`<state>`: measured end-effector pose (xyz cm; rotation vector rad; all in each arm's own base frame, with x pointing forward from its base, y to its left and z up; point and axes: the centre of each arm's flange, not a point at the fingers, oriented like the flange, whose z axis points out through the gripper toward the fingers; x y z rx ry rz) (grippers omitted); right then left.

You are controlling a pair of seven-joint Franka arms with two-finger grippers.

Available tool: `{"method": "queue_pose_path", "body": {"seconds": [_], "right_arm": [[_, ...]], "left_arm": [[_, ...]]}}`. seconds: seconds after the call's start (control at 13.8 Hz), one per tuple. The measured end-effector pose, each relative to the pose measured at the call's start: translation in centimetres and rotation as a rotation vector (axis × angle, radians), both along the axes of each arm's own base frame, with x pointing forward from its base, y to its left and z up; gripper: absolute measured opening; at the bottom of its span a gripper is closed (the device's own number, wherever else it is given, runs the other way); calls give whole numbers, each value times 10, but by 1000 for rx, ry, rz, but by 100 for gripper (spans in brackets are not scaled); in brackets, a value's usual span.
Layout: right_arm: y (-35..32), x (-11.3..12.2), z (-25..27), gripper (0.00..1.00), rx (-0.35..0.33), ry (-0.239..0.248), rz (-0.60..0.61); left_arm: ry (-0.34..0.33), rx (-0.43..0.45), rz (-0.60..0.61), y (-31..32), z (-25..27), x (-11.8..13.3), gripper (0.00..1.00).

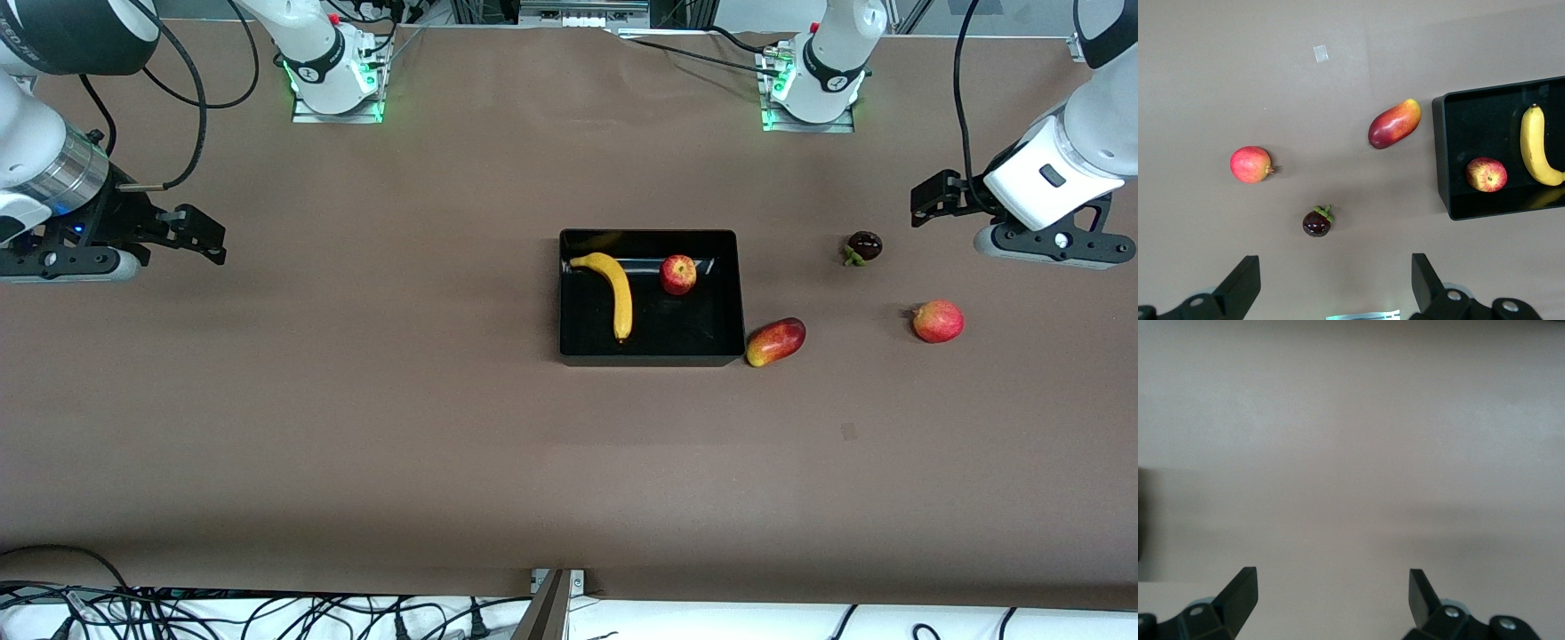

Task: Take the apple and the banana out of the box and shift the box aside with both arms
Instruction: 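Move the left gripper toward the black tray, then lower the left gripper onto the red apple in the tray and grasp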

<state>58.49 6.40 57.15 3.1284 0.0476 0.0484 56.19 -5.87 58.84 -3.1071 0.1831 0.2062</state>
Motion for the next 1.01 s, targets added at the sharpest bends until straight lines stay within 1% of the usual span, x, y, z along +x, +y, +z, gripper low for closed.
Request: {"method": "queue_pose_path", "body": {"seconds": [0.43,0.58,0.72,0.87,1.01], "right_arm": [[0,0,0,100,0,0,0],[0,0,0,100,0,0,0],[0,0,0,100,0,1,0],[0,0,0,100,6,2,-1],[0,0,-1,100,6,2,-2]], "left_arm": [[33,4,-9,-1,-8,0,100],[68,7,-23,-8,-18,0,100],[122,14,-47,-28,-43,6,100],[176,32,-45,-59,-79,14,100],[197,69,-7,-113,-122,18,100]]}}
